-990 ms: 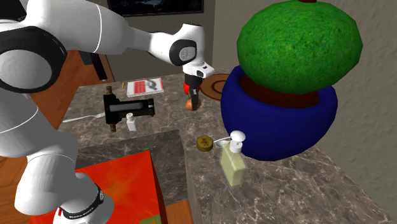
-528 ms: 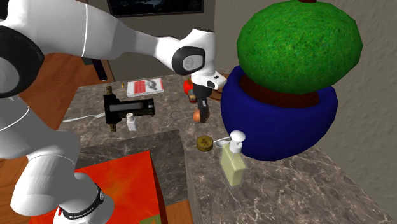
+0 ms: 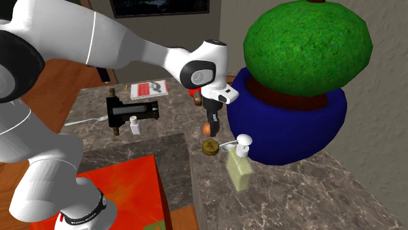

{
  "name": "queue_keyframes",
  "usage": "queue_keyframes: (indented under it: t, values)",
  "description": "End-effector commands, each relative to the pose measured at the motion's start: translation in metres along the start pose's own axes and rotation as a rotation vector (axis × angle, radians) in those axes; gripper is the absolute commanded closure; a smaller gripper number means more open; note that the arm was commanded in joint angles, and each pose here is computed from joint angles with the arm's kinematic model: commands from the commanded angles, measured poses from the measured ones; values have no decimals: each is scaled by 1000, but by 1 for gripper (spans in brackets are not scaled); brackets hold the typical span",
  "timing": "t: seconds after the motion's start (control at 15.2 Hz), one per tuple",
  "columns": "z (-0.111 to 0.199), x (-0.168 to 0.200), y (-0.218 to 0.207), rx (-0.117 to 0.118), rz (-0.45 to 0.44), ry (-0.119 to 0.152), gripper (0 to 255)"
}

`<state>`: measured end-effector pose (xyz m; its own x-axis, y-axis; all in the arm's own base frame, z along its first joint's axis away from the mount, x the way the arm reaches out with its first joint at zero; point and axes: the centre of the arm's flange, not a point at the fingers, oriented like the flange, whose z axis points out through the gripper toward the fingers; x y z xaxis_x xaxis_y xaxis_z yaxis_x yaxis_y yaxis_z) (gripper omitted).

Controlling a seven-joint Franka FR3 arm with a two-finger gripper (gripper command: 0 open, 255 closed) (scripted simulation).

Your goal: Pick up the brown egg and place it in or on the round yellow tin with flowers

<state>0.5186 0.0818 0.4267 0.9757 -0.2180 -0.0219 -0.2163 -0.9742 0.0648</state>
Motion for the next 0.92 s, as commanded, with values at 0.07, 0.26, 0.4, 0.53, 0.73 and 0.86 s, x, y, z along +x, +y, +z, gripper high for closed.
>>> queue_keyframes:
  t: [0.07, 0.26, 0.4, 0.53, 0.73, 0.86]
  values:
    - [17, 0, 0, 0, 0, 1, 255]
    - [32, 0, -1, 0, 0, 1, 255]
    - [43, 1, -2, 0, 0, 1, 255]
    - [47, 1, -2, 0, 0, 1, 255]
    - [47, 1, -2, 0, 0, 1, 255]
    - [47, 1, -2, 0, 0, 1, 255]
